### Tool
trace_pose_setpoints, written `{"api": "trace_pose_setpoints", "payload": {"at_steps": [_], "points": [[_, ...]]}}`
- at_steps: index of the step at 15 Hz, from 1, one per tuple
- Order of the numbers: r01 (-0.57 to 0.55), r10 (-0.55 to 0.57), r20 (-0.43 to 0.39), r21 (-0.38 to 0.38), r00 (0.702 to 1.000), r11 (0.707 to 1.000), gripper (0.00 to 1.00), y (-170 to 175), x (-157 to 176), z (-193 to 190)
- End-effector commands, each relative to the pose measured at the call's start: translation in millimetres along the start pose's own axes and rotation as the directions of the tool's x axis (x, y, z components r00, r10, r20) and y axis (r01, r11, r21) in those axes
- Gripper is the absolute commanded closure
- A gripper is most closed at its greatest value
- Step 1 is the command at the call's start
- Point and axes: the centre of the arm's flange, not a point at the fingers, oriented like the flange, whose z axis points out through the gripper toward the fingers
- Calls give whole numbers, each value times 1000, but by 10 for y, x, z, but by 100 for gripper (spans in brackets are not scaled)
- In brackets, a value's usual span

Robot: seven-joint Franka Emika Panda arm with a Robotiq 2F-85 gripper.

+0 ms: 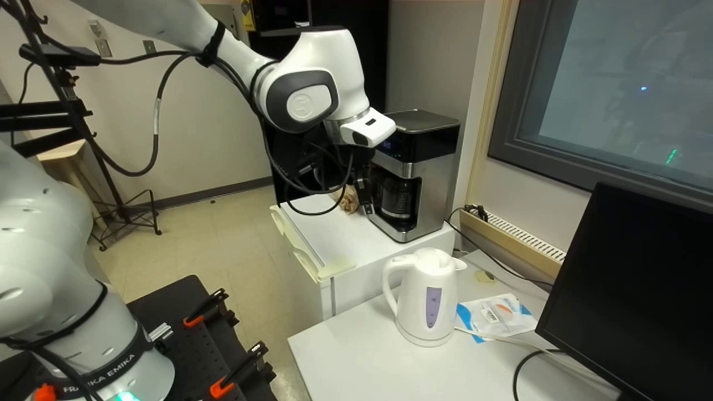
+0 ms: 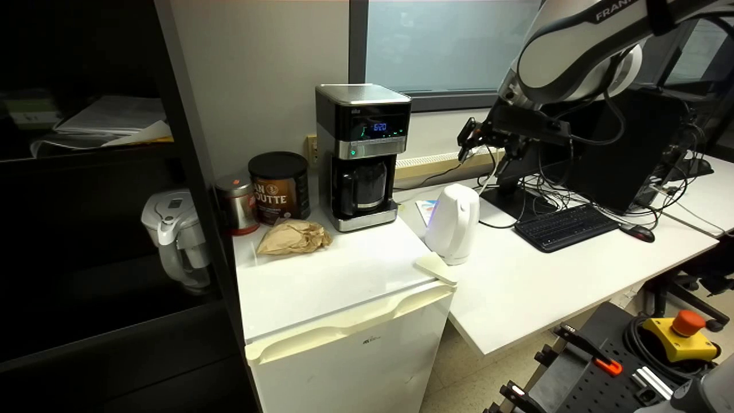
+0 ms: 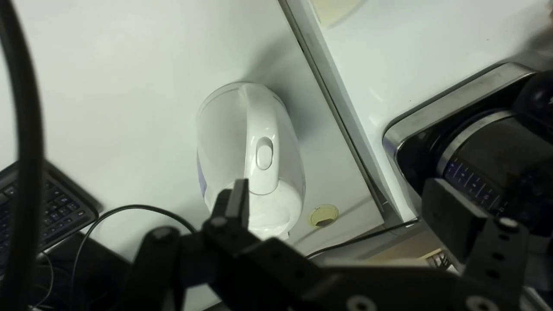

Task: Press a switch on the kettle

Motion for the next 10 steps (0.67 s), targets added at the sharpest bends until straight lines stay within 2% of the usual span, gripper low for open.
{"api": "trace_pose_setpoints", "payload": {"at_steps": [1, 10], "points": [[-28, 28, -15, -21, 999, 999, 0, -78, 157, 224], [-73, 72, -19, -56, 997, 996, 0, -66, 218, 660]]}}
